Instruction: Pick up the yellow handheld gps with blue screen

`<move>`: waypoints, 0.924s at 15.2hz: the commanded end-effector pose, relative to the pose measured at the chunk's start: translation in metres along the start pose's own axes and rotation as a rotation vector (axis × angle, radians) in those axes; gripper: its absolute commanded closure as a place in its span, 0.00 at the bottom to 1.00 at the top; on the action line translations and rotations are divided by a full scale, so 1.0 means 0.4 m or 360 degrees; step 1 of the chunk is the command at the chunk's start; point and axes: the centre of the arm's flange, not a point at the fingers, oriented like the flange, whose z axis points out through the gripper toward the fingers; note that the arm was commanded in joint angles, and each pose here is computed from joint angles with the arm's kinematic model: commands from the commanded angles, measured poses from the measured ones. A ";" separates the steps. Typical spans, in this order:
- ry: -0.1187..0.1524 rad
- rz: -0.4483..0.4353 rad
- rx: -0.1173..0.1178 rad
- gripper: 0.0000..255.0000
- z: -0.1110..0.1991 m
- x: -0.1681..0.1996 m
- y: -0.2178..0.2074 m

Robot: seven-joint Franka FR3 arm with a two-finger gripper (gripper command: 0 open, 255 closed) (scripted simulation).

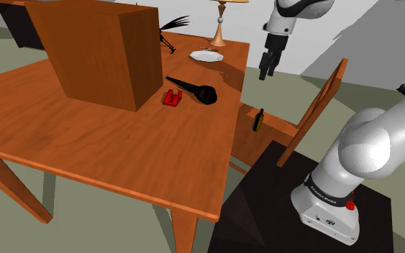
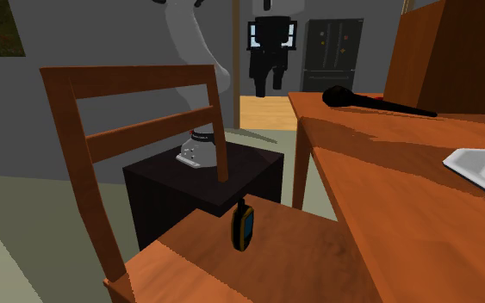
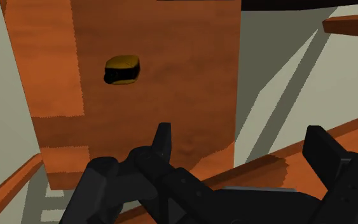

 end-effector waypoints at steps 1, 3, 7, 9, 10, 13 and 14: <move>-0.0050 -0.0005 0.0032 0.00 0.050 0.023 0.057; -0.0099 -0.0008 0.0064 0.00 0.099 0.041 0.109; -0.0198 -0.0015 0.0128 0.00 0.202 0.071 0.212; -0.0247 -0.0018 0.0161 0.00 0.255 0.085 0.261; -0.0272 -0.0020 0.0177 0.00 0.282 0.091 0.286; -0.0346 -0.0025 0.0225 0.00 0.366 0.106 0.357; -0.0370 -0.0027 0.0241 0.00 0.394 0.111 0.380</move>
